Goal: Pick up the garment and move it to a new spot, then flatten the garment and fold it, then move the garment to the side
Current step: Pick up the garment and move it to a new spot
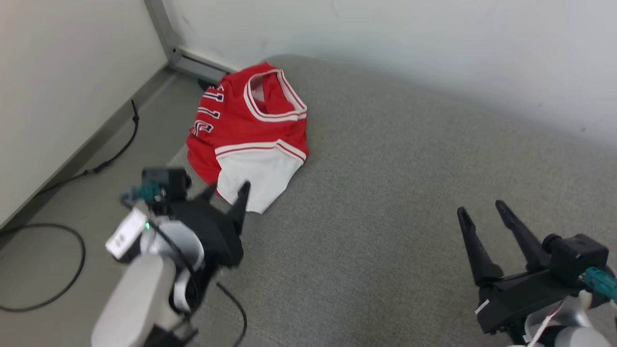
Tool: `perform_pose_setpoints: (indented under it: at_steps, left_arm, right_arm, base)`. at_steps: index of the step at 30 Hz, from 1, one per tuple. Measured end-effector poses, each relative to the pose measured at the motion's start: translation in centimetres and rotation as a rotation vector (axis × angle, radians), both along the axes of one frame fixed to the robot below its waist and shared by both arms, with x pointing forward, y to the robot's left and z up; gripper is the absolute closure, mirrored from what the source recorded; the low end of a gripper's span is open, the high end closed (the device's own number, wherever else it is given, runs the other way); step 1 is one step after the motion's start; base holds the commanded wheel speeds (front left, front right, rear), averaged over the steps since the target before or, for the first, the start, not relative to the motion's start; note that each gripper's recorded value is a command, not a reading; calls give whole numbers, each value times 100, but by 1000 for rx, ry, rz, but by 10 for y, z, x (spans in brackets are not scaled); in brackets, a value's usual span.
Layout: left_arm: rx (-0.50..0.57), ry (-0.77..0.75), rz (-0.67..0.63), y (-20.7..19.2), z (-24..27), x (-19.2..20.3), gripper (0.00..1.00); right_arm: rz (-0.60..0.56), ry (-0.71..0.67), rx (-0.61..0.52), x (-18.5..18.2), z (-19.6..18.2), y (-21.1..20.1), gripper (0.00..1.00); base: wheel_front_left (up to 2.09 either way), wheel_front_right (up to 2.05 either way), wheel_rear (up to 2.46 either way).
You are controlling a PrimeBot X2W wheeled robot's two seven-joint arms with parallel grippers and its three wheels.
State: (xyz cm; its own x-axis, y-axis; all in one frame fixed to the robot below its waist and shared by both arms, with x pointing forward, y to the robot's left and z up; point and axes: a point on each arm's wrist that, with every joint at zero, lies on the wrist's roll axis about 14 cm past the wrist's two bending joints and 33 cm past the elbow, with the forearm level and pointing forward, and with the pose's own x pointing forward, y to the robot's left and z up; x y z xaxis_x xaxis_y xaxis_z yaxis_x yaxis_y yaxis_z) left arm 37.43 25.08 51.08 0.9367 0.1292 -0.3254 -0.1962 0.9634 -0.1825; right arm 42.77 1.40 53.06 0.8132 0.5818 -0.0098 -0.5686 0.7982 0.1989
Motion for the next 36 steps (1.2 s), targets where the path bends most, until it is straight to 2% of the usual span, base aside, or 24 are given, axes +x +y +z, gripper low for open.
perform_pose_setpoints:
  at_steps: [6,17,27,36]
  left_arm:
    - [37,61,31,22,0,34,0]
    - [3,303,55,29,-66,66,0]
    - [23,367,11,17,-92,106,0]
    - [24,397,7,16,-107,104,0]
  right_arm:
    - [8,-34,-74,14,1,-10,0]
    - [12,-11,-177,30,-12,-30,0]
    - [-40,90,-243,44,-45,-58,0]
    - [-27,106,-257,38,-42,-57,0]
  base:
    - [0,0,0]
    - [0,0,0]
    - [0,0,0]
    - [0,0,0]
